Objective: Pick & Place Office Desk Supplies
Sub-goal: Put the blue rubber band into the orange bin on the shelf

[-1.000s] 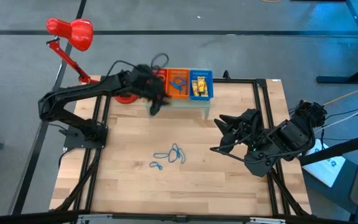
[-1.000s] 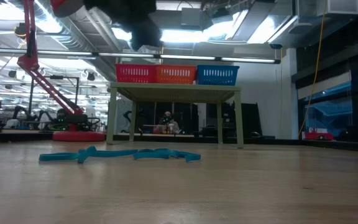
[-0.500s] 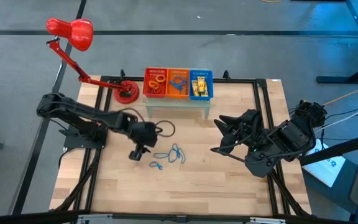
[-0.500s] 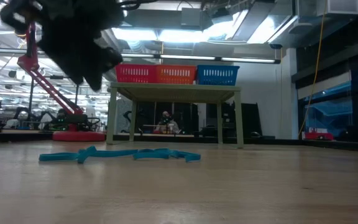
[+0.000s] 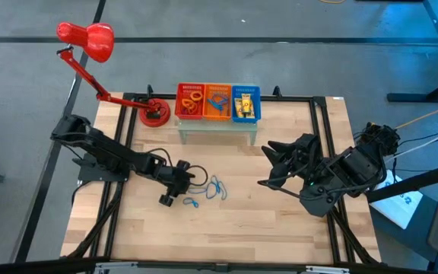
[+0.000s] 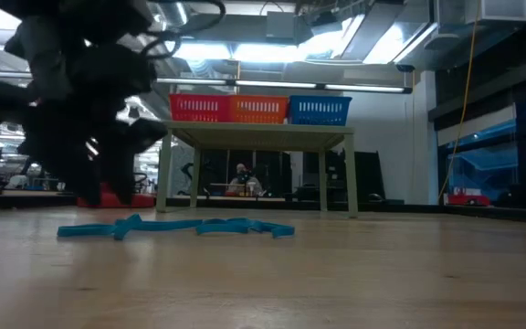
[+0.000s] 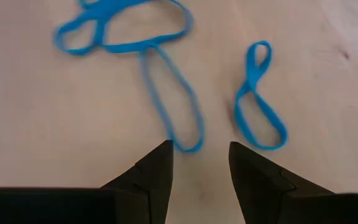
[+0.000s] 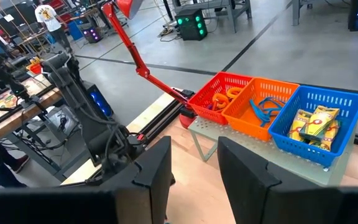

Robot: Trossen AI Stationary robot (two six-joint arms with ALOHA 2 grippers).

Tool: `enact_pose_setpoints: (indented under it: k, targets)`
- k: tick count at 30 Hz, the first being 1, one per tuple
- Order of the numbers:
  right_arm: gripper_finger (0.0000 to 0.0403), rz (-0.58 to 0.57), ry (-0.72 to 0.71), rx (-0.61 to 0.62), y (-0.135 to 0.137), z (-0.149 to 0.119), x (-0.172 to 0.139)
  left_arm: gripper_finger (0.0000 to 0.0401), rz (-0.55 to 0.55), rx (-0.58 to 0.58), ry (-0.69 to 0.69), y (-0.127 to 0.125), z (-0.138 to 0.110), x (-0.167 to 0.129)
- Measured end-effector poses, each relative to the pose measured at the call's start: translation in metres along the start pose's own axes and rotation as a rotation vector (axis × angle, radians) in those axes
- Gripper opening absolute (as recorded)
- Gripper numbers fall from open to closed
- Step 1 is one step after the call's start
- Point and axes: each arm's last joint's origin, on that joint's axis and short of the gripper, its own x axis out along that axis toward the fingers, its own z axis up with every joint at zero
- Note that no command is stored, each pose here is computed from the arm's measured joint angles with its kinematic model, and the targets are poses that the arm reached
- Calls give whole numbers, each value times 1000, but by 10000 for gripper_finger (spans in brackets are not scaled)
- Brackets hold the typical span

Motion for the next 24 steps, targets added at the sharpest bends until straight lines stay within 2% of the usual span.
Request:
enact_pose_setpoints:
  k: [4, 24]
  targets:
    - [132, -1, -1, 3, 0, 0, 1, 152, -28, 17, 29, -4, -3, 12]
    - [132, 0, 0, 5, 0, 0, 1, 152, 54, 39, -32, -7, 4, 20]
